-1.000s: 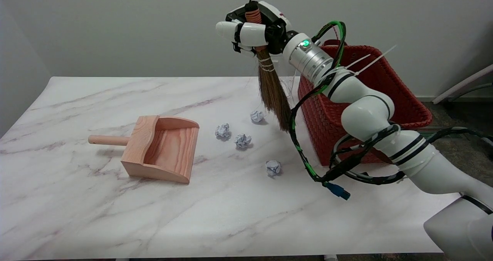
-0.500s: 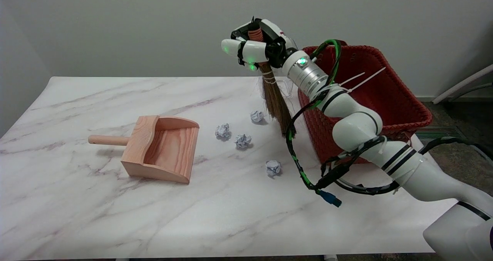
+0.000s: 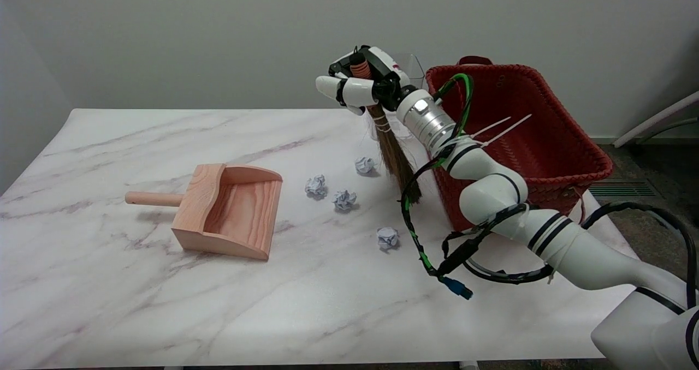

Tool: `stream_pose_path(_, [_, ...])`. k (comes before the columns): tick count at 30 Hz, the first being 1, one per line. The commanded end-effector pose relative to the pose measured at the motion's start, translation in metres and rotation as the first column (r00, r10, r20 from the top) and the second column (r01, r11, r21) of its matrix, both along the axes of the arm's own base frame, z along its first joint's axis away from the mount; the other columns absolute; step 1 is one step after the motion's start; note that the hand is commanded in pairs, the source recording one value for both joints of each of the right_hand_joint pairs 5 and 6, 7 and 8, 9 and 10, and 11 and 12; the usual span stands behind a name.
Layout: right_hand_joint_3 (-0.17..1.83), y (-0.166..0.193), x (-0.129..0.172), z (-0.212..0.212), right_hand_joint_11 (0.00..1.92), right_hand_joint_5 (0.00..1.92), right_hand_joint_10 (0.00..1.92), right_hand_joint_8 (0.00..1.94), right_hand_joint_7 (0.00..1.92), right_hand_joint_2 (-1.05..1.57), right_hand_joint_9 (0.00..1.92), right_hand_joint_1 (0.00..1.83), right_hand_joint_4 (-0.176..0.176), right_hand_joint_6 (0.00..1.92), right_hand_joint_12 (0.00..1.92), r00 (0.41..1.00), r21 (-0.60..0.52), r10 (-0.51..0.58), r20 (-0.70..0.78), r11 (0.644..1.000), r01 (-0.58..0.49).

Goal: Sweep the paper ball into the dustpan.

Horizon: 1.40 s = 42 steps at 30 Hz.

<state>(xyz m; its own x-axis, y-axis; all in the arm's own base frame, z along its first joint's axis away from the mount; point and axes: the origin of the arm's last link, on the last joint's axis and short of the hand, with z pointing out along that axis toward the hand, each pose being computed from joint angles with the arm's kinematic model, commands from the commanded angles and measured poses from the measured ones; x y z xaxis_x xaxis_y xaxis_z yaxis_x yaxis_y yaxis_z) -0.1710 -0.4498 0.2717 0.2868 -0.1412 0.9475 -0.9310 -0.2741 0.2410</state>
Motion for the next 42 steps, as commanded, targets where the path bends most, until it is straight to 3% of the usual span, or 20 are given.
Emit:
stream_pose_path(1, [0.35,-0.007,-0.006,-0.008,1.71,1.92,1.85,1.92,1.92,1.50,1.85,1.19,0.000,1.92,1.71,0.999,-0.003,0.028,-0.046,1.000,-0.028])
stream_pose_path(8, [0.35,-0.012,-0.005,-0.021,1.70,1.92,1.84,1.92,1.92,1.46,1.84,1.21,0.000,1.92,1.70,0.998,0.033,0.026,-0.051,0.999,-0.024])
stream_pose_path(26, [0.37,-0.004,-0.017,-0.057,1.68,1.92,1.83,1.92,1.92,1.42,1.83,1.23,0.000,1.92,1.68,0.978,0.164,-0.069,0.199,0.986,0.036])
stream_pose_path(32, [0.38,0.003,0.012,-0.064,1.69,1.92,1.84,1.92,1.92,1.45,1.84,1.22,0.000,1.92,1.69,0.963,0.207,-0.026,0.268,0.978,-0.031])
stream_pose_path(42, [0.36,0.015,0.069,-0.046,1.81,1.92,1.91,1.92,1.92,1.57,1.91,1.17,0.000,1.92,1.81,0.926,0.179,0.090,0.366,0.970,-0.164])
